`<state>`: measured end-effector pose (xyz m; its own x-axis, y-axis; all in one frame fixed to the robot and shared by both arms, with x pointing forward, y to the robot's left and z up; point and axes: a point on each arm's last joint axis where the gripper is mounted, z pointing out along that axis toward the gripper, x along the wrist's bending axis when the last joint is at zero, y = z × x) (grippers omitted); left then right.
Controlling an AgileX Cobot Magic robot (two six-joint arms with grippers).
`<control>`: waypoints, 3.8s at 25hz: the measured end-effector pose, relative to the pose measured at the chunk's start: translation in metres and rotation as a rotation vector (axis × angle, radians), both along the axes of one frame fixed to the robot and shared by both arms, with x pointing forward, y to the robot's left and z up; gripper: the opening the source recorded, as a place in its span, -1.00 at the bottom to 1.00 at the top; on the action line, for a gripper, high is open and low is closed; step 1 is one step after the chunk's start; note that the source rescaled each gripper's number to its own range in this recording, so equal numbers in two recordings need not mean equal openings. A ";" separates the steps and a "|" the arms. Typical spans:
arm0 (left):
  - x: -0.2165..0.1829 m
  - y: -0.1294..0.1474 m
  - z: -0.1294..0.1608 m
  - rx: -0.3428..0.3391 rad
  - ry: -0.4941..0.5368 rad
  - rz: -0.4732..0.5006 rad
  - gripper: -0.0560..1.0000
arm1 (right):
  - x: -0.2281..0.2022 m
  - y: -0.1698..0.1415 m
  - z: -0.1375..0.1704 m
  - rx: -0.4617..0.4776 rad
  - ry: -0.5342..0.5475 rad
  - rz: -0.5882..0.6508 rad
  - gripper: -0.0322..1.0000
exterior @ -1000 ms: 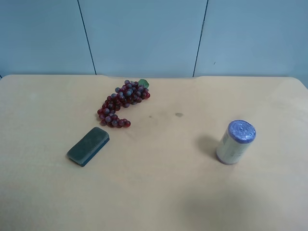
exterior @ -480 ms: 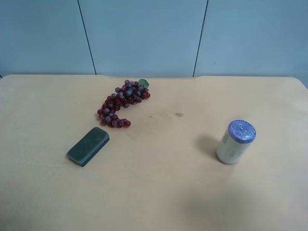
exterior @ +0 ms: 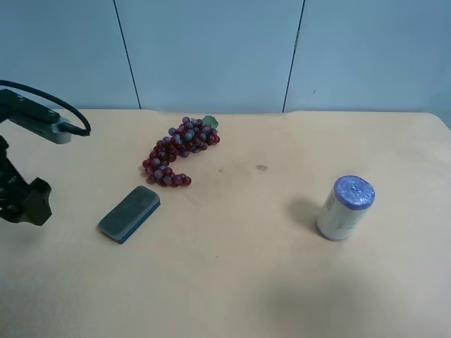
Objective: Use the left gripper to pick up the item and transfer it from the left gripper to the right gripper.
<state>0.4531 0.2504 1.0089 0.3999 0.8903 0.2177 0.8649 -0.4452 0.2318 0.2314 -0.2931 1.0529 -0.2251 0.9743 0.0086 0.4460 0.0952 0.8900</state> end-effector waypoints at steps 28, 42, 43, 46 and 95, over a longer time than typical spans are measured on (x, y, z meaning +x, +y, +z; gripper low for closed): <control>0.040 -0.058 -0.070 -0.105 0.028 0.013 1.00 | 0.000 0.000 0.000 0.000 0.000 0.000 1.00; 0.047 -0.077 -0.086 -0.122 0.043 -0.010 1.00 | 0.000 0.000 0.000 0.000 0.000 0.000 1.00; 0.047 -0.078 -0.088 -0.123 0.044 -0.010 1.00 | 0.000 0.000 0.000 0.000 0.000 0.000 1.00; 0.049 -0.080 -0.094 -0.133 0.049 -0.004 1.00 | 0.000 0.000 0.000 0.000 0.000 0.000 1.00; 0.056 -0.086 -0.124 -0.142 0.067 -0.026 -0.89 | 0.000 0.000 0.000 0.000 0.000 0.000 1.00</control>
<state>0.5092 0.1647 0.8847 0.4326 0.8994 0.0626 0.8691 -0.4345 0.2362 0.2314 -0.2931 1.0529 -0.2251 0.9743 0.0086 0.4460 0.0952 0.8900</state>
